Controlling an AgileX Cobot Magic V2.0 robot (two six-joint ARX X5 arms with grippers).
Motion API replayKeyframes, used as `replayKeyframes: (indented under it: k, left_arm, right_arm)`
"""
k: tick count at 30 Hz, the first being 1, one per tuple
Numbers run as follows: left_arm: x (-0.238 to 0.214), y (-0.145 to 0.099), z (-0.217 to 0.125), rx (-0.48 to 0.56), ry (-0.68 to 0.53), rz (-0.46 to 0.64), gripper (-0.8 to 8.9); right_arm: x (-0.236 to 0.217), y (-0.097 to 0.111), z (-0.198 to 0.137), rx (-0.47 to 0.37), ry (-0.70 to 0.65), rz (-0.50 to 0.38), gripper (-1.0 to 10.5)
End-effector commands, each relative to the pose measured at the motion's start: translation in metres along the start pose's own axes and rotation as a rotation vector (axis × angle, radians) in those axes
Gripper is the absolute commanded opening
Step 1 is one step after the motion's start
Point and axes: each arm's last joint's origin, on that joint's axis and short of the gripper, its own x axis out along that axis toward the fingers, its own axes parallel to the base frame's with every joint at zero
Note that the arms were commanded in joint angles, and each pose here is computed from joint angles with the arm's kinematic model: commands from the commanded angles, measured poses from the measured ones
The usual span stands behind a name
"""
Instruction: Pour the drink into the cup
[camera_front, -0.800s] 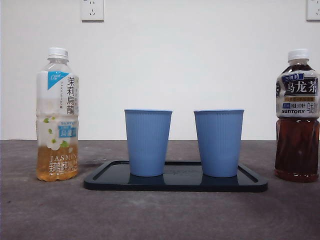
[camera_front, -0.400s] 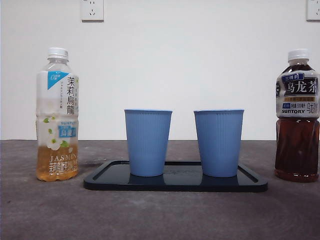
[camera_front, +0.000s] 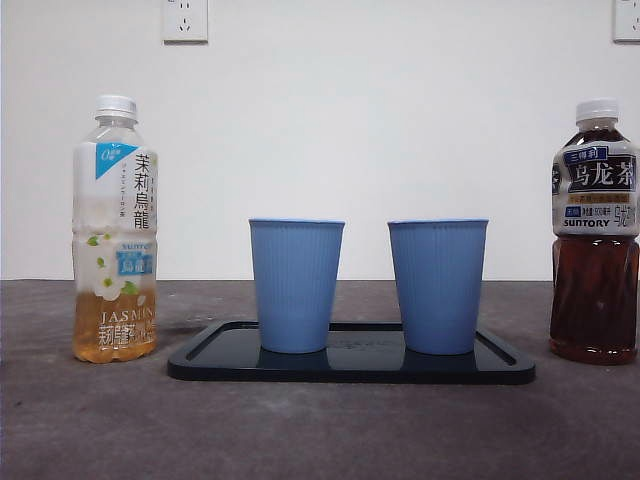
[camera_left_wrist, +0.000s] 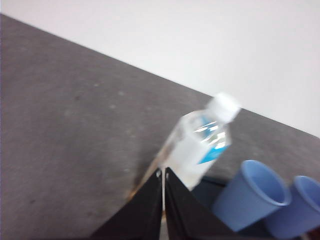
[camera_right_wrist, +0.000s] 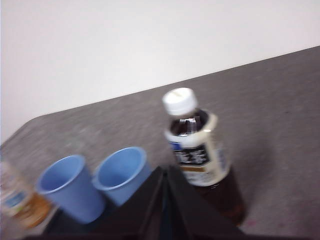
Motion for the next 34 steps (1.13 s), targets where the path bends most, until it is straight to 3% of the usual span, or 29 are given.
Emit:
replayKeyframes:
  k: [1,6,13,18,22,26,31,34]
  left_arm:
    - [-0.006,-0.011,0.02,0.031,0.006,-0.046,0.08]
    - [-0.002,-0.024,0.039,0.061,0.103,-0.152,0.08]
    - [0.016,-0.03,0.04,0.127,0.266,-0.333,0.08]
    - [0.021,-0.032,0.039,0.237,0.286,-0.407,0.08]
    - [0.021,-0.032,0.039,0.268,0.274,-0.413,0.23]
    - [0.021,-0.032,0.039,0.268,0.275,-0.412,1.54]
    - [0.021,-0.032,0.039,0.268,0.274,-0.412,4.14]
    - [0.021,-0.032,0.039,0.269,0.274,-0.413,4.84]
  right_arm:
    - [-0.003,0.007,0.011,-0.004,0.053,0.045,0.1]
    - [-0.004,0.015,0.024,-0.026,0.166,0.104,0.1]
    - [0.006,0.018,0.029,-0.102,0.295,0.181,0.1]
    - [0.01,0.018,0.027,-0.177,0.319,0.213,0.1]
    - [0.01,0.019,0.028,-0.178,0.31,0.216,0.1]
    - [0.01,0.019,0.028,-0.178,0.311,0.217,0.4]
    - [0.01,0.019,0.028,-0.178,0.312,0.221,3.2]
    - [0.01,0.019,0.028,-0.178,0.312,0.221,4.5]
